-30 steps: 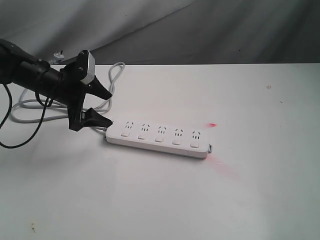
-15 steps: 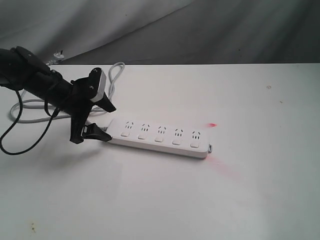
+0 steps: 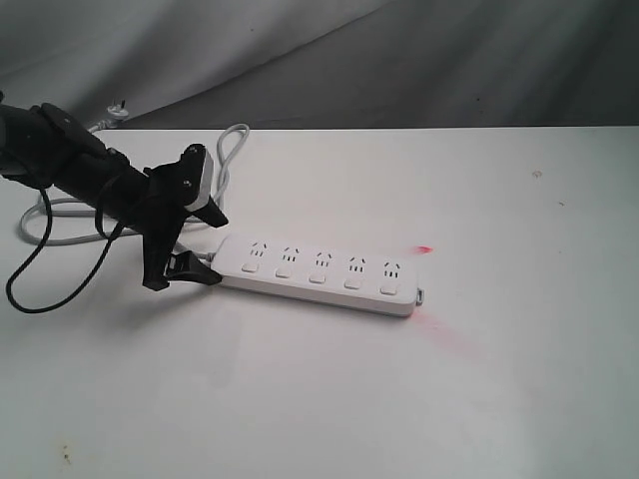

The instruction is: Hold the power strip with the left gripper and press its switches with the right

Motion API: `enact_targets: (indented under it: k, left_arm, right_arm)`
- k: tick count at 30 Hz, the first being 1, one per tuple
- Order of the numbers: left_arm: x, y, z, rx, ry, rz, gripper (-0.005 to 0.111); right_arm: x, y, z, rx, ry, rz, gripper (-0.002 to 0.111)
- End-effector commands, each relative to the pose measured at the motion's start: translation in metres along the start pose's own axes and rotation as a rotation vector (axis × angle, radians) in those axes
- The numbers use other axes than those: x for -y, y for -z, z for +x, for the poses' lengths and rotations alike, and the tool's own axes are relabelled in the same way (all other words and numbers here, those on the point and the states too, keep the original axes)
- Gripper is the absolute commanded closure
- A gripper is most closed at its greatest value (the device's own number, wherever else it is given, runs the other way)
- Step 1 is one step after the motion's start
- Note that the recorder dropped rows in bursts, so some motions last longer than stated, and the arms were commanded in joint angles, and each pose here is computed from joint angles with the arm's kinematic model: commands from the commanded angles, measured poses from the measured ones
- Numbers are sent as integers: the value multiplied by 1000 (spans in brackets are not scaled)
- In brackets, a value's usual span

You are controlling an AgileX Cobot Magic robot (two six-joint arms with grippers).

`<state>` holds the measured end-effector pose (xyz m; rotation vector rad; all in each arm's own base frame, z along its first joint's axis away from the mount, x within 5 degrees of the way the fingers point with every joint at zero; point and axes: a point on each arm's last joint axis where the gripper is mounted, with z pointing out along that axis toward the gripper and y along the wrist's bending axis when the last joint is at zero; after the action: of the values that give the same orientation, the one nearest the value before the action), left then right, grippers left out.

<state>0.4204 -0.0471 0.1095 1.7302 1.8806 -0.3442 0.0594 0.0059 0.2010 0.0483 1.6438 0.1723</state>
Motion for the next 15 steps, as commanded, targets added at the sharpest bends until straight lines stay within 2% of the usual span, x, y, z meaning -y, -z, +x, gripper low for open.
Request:
enact_targets:
  k: [1,15]
  left_arm:
    - [-2,0,-3,1,-9,-12,28]
    - [0,-1,-6,22,21,13,28]
  right_arm:
    - [1,0,0,6,1,7,108]
    - [1,0,0,6,2,7,108]
